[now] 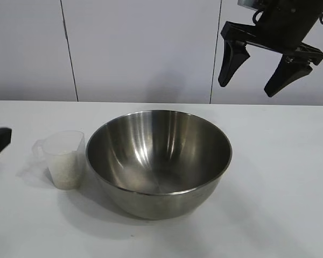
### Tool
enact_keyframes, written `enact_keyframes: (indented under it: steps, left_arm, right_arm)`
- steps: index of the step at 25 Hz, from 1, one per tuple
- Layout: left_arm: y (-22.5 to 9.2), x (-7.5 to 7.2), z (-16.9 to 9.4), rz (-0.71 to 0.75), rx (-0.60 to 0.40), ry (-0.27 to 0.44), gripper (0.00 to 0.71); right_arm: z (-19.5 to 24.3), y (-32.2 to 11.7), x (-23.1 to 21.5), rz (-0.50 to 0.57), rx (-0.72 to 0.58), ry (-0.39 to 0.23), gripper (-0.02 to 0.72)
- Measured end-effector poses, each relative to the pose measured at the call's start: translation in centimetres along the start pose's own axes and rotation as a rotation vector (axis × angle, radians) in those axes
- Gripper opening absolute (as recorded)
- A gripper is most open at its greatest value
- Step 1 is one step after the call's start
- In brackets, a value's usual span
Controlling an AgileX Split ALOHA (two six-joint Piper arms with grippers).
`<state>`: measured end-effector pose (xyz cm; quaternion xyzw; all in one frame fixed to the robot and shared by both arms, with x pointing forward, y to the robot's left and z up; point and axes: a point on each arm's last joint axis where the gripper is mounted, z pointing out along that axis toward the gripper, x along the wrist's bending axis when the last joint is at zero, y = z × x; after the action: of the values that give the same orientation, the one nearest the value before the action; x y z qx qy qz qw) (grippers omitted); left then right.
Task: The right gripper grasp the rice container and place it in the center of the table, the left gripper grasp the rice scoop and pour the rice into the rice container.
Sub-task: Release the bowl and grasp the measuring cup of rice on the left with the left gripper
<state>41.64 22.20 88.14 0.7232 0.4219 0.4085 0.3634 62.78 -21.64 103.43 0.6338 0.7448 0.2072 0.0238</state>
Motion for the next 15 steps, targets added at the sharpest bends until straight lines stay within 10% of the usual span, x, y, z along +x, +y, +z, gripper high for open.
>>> enact_keyframes:
  steps: [15]
  left_arm:
    - [-1.0,-1.5,4.1,0.016,0.063,0.008,0.54]
  right_arm:
    - [0.0,0.0,0.0,0.002,0.003,0.003,0.623]
